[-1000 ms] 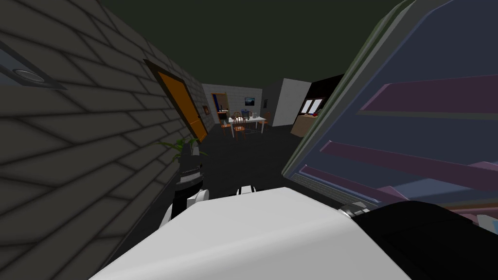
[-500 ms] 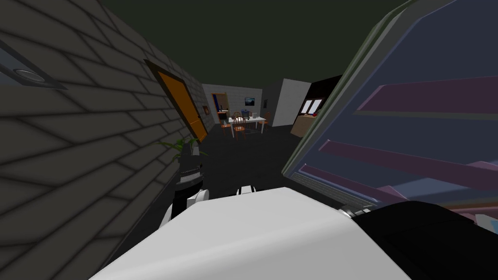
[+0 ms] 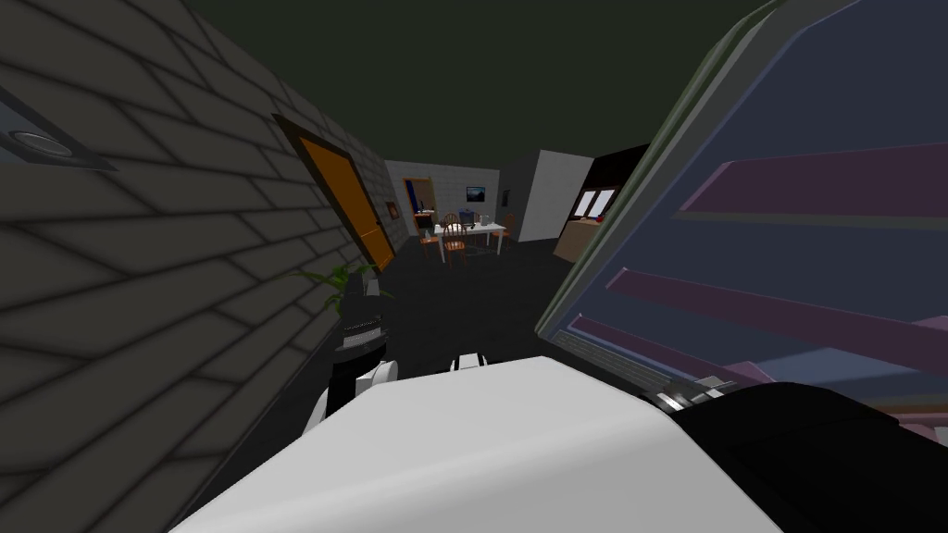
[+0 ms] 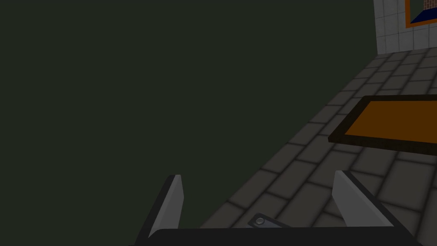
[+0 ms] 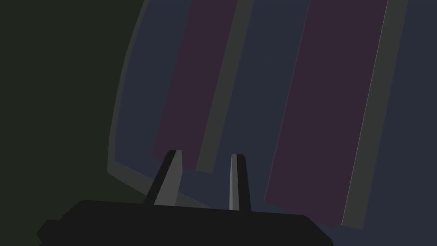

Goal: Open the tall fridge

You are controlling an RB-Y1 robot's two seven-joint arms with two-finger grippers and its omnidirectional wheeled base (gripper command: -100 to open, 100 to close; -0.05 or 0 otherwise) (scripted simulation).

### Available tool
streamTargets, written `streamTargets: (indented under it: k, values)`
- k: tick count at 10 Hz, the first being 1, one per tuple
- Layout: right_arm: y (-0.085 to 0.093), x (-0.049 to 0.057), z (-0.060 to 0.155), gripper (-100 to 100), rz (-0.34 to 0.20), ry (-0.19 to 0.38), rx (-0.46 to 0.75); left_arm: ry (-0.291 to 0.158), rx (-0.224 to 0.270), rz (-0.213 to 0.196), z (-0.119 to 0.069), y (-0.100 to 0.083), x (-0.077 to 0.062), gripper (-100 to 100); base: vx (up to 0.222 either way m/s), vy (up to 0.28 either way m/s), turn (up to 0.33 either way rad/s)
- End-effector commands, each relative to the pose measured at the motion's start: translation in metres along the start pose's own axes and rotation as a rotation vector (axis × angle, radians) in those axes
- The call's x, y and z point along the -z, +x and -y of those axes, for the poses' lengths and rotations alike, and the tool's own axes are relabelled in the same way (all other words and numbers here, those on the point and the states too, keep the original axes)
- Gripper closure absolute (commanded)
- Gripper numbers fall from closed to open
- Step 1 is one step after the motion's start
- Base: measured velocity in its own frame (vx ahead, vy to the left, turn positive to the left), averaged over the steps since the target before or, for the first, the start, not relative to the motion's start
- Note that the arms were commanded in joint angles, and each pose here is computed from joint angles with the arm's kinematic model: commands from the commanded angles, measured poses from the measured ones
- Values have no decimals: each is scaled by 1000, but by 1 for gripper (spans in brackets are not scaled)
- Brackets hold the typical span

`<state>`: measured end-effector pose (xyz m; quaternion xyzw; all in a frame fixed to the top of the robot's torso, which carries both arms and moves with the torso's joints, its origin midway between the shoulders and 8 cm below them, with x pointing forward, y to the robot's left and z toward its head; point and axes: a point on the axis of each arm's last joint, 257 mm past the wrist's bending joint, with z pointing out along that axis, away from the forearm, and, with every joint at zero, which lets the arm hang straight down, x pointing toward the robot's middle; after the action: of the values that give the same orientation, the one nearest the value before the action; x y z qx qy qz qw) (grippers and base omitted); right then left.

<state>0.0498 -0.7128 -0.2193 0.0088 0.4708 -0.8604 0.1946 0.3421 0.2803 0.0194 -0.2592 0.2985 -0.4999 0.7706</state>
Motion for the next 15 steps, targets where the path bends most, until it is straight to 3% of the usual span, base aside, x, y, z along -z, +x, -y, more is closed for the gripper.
streamTargets:
  k: [1,2,3,6,7,10,13,15]
  values:
    - [-8,-17,16,-100,57,44,-19,0,0,0,0,0,0,0,30,-62,9]
    - [-16,-30,26,-100,99,74,-30,0,0,0,0,0,0,0,34,-84,24]
    - [-16,-30,26,-100,99,74,-30,0,0,0,0,0,0,0,43,-65,17]
    - [-44,-66,61,-100,249,169,-69,0,0,0,0,0,0,0,63,-111,28]
    - [-45,-67,61,-100,251,171,-69,0,0,0,0,0,0,0,53,-108,14]
    - [-79,-96,101,-100,424,264,-112,0,0,0,0,0,0,0,78,-132,34]
    - [-82,-97,102,-100,436,268,-111,0,0,0,0,0,0,0,15,-48,2]
    - [-109,-111,129,-100,565,323,-141,0,0,0,0,0,0,0,39,-73,27]
